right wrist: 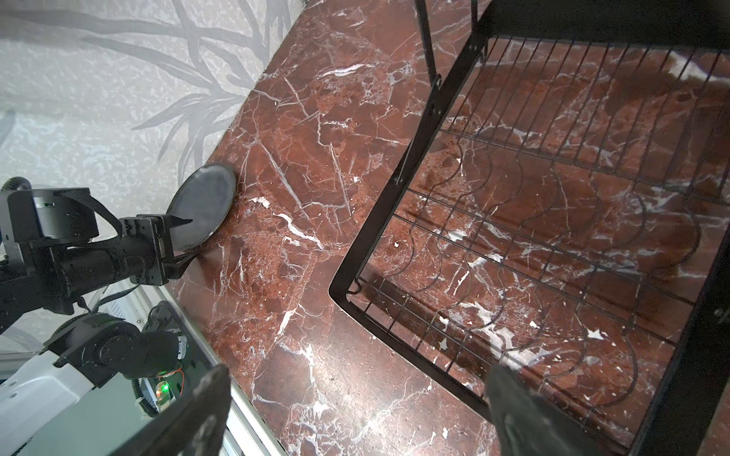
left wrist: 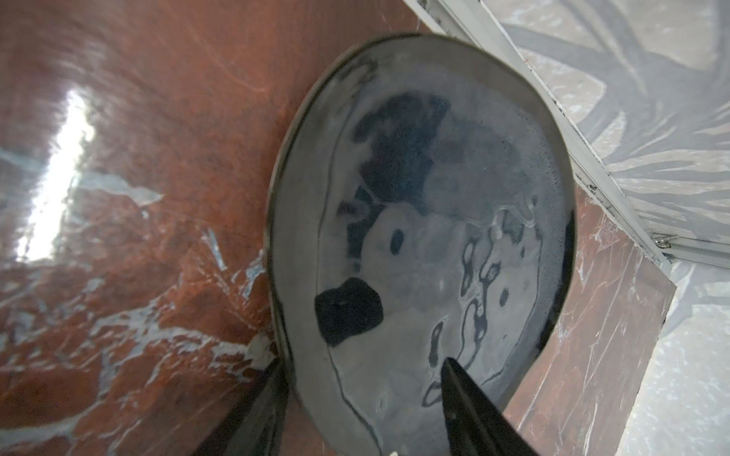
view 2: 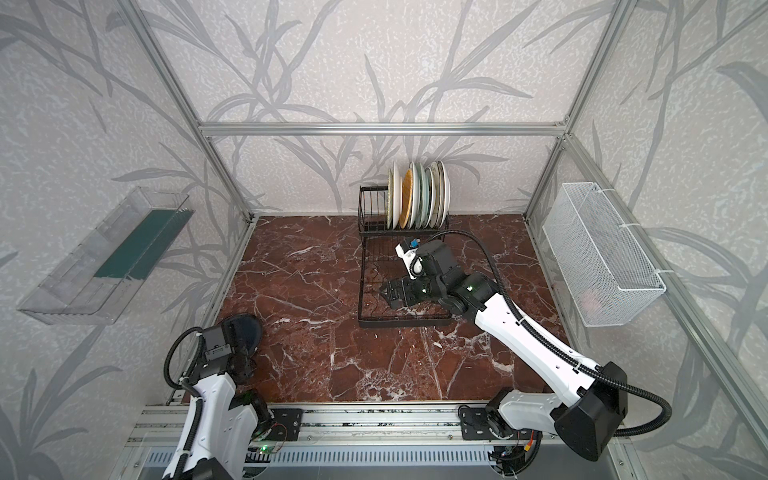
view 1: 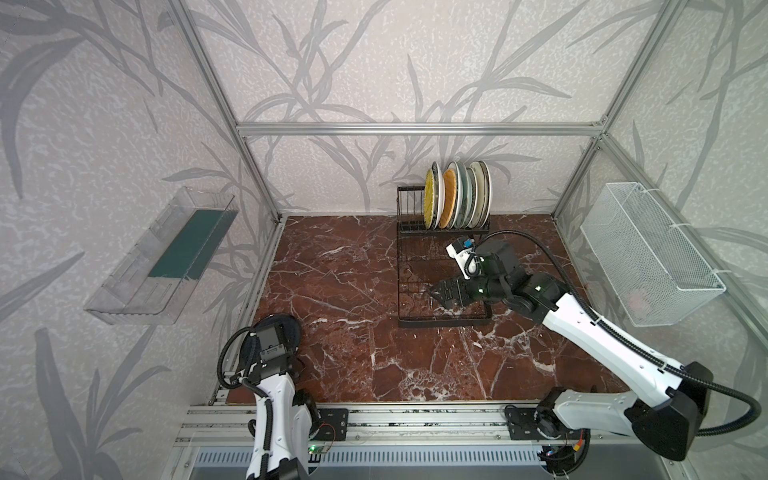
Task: Load plates into a dish rack
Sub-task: Move the plate to the middle-left of the table.
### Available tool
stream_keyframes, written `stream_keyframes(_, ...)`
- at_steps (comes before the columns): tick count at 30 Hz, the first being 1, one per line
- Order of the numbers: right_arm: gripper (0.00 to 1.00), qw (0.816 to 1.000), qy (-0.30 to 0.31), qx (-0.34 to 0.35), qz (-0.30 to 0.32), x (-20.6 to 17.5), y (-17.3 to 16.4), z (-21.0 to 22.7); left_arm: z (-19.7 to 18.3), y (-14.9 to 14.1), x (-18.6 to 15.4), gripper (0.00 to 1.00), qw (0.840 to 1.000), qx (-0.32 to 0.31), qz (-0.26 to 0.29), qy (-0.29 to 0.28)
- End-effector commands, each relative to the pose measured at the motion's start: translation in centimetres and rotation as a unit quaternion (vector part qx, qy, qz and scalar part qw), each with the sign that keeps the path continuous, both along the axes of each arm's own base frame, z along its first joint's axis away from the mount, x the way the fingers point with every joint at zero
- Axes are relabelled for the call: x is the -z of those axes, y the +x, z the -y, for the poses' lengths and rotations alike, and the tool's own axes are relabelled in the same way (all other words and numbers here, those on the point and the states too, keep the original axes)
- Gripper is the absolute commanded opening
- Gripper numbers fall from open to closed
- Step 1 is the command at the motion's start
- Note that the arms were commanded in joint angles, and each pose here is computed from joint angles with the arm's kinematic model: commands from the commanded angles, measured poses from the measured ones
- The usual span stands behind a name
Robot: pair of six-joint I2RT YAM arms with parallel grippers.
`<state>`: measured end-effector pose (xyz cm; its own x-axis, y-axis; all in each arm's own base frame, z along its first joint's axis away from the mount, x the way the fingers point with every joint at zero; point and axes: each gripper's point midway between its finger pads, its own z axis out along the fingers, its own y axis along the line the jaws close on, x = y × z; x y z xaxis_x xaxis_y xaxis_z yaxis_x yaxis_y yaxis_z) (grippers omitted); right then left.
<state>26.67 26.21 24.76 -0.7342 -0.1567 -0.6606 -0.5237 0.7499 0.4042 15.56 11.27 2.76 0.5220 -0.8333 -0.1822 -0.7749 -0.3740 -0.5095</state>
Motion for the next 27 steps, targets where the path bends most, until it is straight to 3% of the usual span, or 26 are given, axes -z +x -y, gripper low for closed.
stream_keyframes(1,0.99,0.999,0.032,-0.003,0.003,-1.1,-0.2,0.1,-0.4,-0.9,0.8,0.59,0.999,-0.036,-0.005,-0.001)
stream_keyframes(6,0.99,0.999,0.046,0.008,-0.010,-0.6,0.1,0.8,-0.6,-1.2,1.1,0.45,0.999,-0.048,-0.009,0.001)
stream_keyframes(18,0.99,0.996,0.075,0.033,-0.031,0.0,0.6,2.4,-0.8,-1.2,1.0,0.28,0.999,-0.039,-0.021,0.009)
stream_keyframes(27,0.99,0.995,0.083,0.044,-0.032,0.4,1.0,2.8,-0.6,0.7,0.7,0.11,0.999,0.039,-0.013,0.022)
